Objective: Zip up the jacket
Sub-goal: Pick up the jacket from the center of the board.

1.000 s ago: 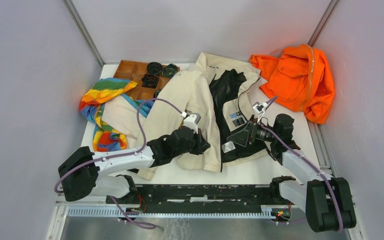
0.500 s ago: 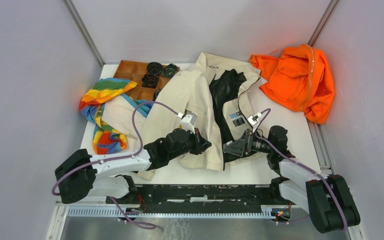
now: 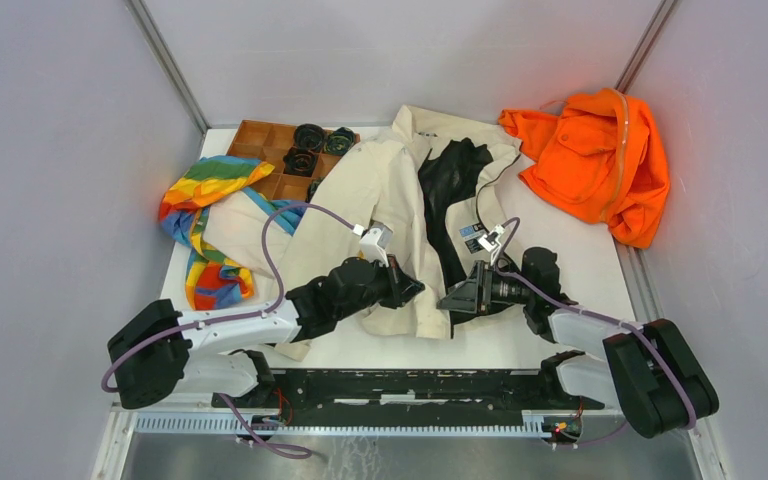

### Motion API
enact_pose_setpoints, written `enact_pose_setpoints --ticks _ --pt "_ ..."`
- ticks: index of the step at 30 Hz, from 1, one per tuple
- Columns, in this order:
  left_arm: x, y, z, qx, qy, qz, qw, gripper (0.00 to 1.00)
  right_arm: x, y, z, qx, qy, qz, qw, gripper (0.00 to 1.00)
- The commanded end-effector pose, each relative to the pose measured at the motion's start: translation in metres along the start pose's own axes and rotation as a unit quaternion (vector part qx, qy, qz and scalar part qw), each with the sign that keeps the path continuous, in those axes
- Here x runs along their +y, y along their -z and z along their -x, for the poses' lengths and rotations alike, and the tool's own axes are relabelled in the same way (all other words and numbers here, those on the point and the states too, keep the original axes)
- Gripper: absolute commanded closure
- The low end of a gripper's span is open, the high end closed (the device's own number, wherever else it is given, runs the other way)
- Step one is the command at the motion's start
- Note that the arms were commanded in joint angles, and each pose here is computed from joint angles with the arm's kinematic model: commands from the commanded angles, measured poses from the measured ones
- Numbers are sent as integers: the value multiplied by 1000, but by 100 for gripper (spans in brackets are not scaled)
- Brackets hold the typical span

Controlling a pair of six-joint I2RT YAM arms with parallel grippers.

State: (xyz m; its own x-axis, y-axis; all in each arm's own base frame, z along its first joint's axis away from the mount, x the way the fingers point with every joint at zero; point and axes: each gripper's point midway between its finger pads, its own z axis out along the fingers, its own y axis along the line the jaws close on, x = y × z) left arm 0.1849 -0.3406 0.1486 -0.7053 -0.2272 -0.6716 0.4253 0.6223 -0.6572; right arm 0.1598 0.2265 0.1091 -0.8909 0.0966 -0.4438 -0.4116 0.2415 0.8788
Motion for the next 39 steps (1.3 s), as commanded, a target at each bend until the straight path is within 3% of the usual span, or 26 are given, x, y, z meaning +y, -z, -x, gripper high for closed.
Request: enact_pose_setpoints --ticks 1,7,11,12,16,24,33,39 --pt "-19 3 13 -20 20 -36 999 98 15 -6 21 -19 28 23 999 28" --pt "-19 4 12 -17 20 -36 999 98 21 -7 27 -28 37 31 998 50" --pt "-21 3 12 -15 21 -39 999 98 26 -6 32 -43 50 39 997 92" --pt "-21 2 12 -15 21 -39 999 98 26 -6 33 -44 51 40 997 98" --pt "-22 3 14 -15 25 -34 999 97 29 -6 36 -48 60 44 996 100" --pt "-17 21 26 -17 30 4 999 42 34 -4 36 -51 77 51 994 100" --pt "-29 76 62 -77 36 -14 996 3 38 -4 37 -50 87 61 993 100" --pt "-50 95 72 -96 62 -76 991 0 42 -4 39 -46 97 69 992 100"
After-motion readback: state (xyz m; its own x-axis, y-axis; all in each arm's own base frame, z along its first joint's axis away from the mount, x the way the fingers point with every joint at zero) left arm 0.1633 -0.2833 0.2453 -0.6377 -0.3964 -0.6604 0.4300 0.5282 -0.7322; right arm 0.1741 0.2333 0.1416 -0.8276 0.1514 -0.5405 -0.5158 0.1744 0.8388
